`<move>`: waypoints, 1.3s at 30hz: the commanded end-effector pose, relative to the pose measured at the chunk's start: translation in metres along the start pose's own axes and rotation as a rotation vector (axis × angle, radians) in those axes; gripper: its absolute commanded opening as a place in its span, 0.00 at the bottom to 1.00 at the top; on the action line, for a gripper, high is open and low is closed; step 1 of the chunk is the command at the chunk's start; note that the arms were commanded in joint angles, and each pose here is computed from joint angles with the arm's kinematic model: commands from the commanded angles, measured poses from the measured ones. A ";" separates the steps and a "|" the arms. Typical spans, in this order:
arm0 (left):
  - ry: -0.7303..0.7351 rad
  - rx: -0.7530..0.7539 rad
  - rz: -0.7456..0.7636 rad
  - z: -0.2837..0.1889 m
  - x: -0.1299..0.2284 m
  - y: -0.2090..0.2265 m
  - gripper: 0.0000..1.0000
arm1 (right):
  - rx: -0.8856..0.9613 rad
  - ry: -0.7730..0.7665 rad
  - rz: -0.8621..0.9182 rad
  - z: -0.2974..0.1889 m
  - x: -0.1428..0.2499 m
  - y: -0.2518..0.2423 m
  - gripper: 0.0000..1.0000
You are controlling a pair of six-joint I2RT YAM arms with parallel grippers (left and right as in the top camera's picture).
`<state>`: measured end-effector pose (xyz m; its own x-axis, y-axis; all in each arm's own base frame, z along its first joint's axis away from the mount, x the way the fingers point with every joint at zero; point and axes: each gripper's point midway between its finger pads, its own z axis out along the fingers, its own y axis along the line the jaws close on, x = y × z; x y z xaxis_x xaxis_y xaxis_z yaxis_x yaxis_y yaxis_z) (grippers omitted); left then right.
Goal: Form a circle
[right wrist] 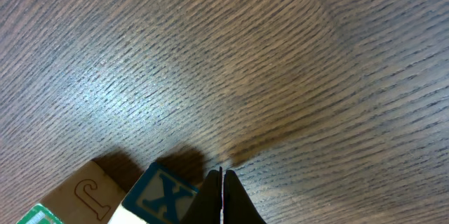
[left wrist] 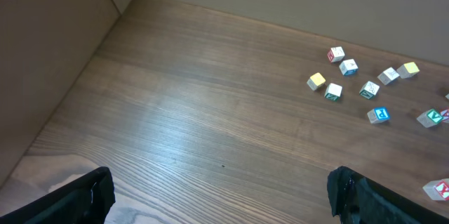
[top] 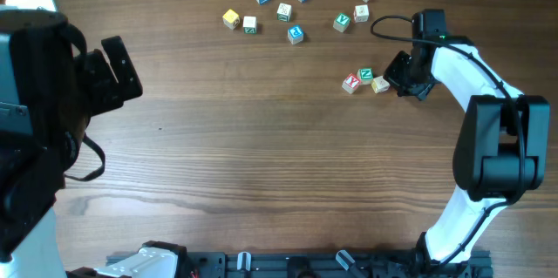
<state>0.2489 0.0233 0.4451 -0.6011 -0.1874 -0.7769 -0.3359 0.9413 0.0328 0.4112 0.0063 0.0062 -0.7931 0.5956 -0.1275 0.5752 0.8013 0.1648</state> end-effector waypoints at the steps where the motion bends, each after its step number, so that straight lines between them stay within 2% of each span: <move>1: -0.004 -0.019 -0.001 0.000 -0.001 0.004 1.00 | -0.009 0.005 -0.004 0.000 0.002 0.002 0.04; 14: -0.004 -0.019 -0.001 0.000 -0.001 0.004 1.00 | 0.089 0.138 0.008 -0.007 0.035 -0.022 0.04; 20: -0.004 -0.019 -0.001 0.000 -0.001 0.004 1.00 | 0.086 0.157 -0.012 -0.033 0.045 -0.025 0.04; 27: -0.004 -0.019 -0.001 0.000 -0.001 0.004 1.00 | -0.120 0.050 -0.133 -0.089 0.035 0.011 0.04; 32: -0.004 -0.019 -0.001 0.000 -0.001 0.004 1.00 | -0.321 -0.028 -0.335 -0.102 0.031 0.063 0.04; 39: -0.004 -0.019 -0.001 0.000 -0.001 0.004 1.00 | -0.425 -0.139 -0.452 -0.112 0.032 0.113 0.04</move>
<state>0.2489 0.0233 0.4451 -0.6011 -0.1874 -0.7769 -0.3359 0.9413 0.0328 0.4263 0.0887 0.1213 -0.8886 0.2900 -0.3555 0.1292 0.9017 0.4127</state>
